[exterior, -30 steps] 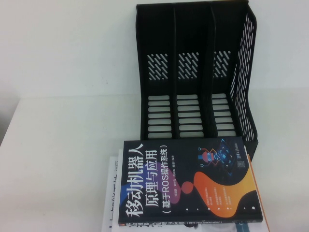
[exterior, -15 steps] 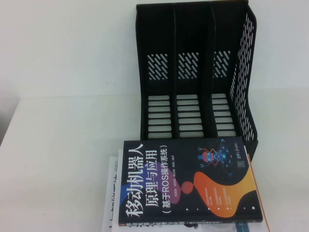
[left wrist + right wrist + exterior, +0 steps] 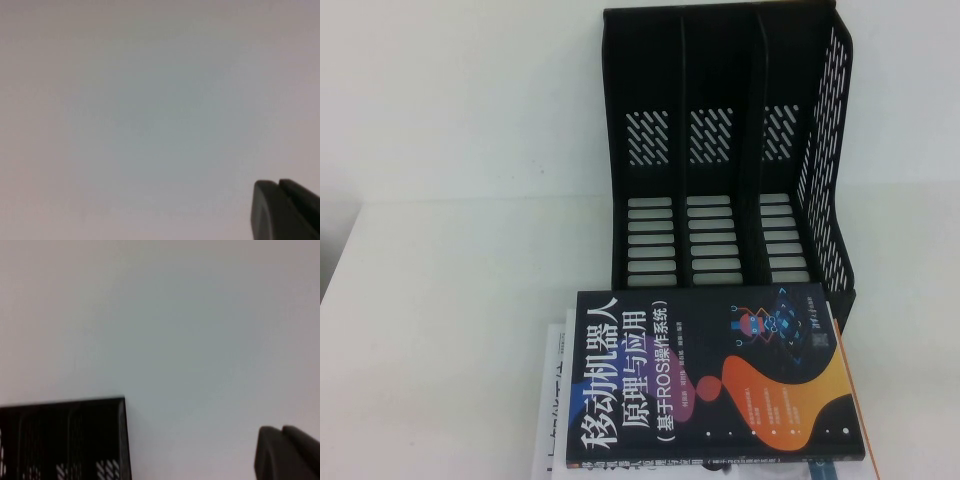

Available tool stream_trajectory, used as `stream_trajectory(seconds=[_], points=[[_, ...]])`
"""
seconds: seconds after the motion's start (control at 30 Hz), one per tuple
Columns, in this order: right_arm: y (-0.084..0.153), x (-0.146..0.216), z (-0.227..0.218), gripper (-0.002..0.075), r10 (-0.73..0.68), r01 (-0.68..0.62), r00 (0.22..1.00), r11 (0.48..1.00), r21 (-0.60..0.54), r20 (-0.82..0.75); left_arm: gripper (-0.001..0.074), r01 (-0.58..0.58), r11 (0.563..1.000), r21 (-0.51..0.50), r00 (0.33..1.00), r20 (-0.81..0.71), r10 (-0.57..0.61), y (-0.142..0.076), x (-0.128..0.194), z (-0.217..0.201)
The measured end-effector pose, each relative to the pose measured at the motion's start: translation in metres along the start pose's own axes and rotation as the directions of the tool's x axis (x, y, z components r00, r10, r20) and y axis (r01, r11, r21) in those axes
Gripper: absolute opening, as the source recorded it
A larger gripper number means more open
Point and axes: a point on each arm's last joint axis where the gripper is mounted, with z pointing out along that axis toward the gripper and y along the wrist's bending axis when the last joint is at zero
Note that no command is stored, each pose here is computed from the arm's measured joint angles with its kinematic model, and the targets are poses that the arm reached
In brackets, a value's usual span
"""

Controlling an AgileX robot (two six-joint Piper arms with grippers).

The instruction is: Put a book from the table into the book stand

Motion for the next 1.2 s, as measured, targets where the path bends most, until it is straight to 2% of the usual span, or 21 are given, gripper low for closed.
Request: stream_trajectory(seconds=[0.1, 0.17, 0.27, 0.33, 0.4, 0.5, 0.57, 0.7, 0.87, 0.97, 1.0, 1.1, 1.2], points=[[0.002, -0.021, -0.001, -0.0003, -0.006, 0.007, 0.994, 1.0, 0.011, -0.11, -0.0004, -0.019, 1.0, 0.014, 0.976, -0.216, 0.021, -0.001, 0.014, 0.003], [0.003, -0.032, -0.003, -0.0003, -0.001, 0.006, 0.978, 1.0, 0.022, -0.21, -0.0004, -0.039, 0.999, 0.026, 0.927, -0.372, 0.046, -0.002, 0.013, 0.009], [0.006, -0.047, 0.0, -0.0003, 0.036, -0.025, 0.931, 0.999, 0.034, -0.362, -0.0004, -0.049, 0.998, 0.027, 0.852, -0.521, 0.056, -0.003, 0.001, 0.019], [0.009, -0.049, 0.007, -0.0003, 0.085, -0.074, 0.868, 0.996, 0.043, -0.49, -0.0004, -0.039, 0.999, 0.016, 0.816, -0.576, 0.041, -0.003, -0.005, 0.025], [0.013, -0.047, 0.017, -0.0003, 0.13, -0.126, 0.787, 0.991, 0.049, -0.603, -0.0004, 0.009, 1.0, -0.025, 0.765, -0.643, -0.023, -0.004, -0.003, 0.029], [0.024, -0.041, 0.035, -0.0003, 0.158, -0.214, 0.651, 0.977, 0.02, -0.743, -0.0004, 0.112, 0.983, -0.148, 0.625, -0.758, -0.185, -0.004, 0.012, 0.032], [0.03, -0.034, 0.048, -0.0003, 0.141, -0.263, 0.57, 0.965, -0.018, -0.809, -0.0004, 0.173, 0.951, -0.257, 0.484, -0.818, -0.309, -0.006, 0.028, 0.031], [0.04, -0.011, 0.077, -0.0003, 0.086, -0.353, 0.442, 0.932, -0.085, -0.893, -0.0004, 0.227, 0.878, -0.421, 0.22, -0.856, -0.467, -0.014, 0.056, 0.031], [0.044, 0.026, 0.108, -0.0003, 0.042, -0.413, 0.311, 0.906, -0.095, -0.95, -0.0004, 0.298, 0.817, -0.493, -0.049, -0.863, -0.503, -0.029, 0.083, 0.036], [0.044, 0.048, 0.121, -0.0003, 0.024, -0.431, 0.262, 0.897, -0.095, -0.965, -0.0004, 0.388, 0.773, -0.502, -0.145, -0.861, -0.487, -0.04, 0.093, 0.046], [0.044, 0.055, 0.125, -0.0003, 0.023, -0.439, 0.247, 0.894, -0.091, -0.969, -0.0004, 0.418, 0.746, -0.518, -0.166, -0.851, -0.498, -0.043, 0.095, 0.05], [0.045, 0.073, 0.133, 0.0, 0.016, -0.448, 0.211, 0.89, -0.082, -0.977, -0.0004, 0.488, 0.698, -0.524, -0.205, -0.846, -0.492, -0.05, 0.106, 0.06], [0.052, 0.087, 0.138, 0.0001, -0.017, -0.436, 0.199, 0.894, -0.104, -0.98, -0.0004, 0.508, 0.662, -0.551, -0.234, -0.828, -0.509, -0.052, 0.12, 0.064]])
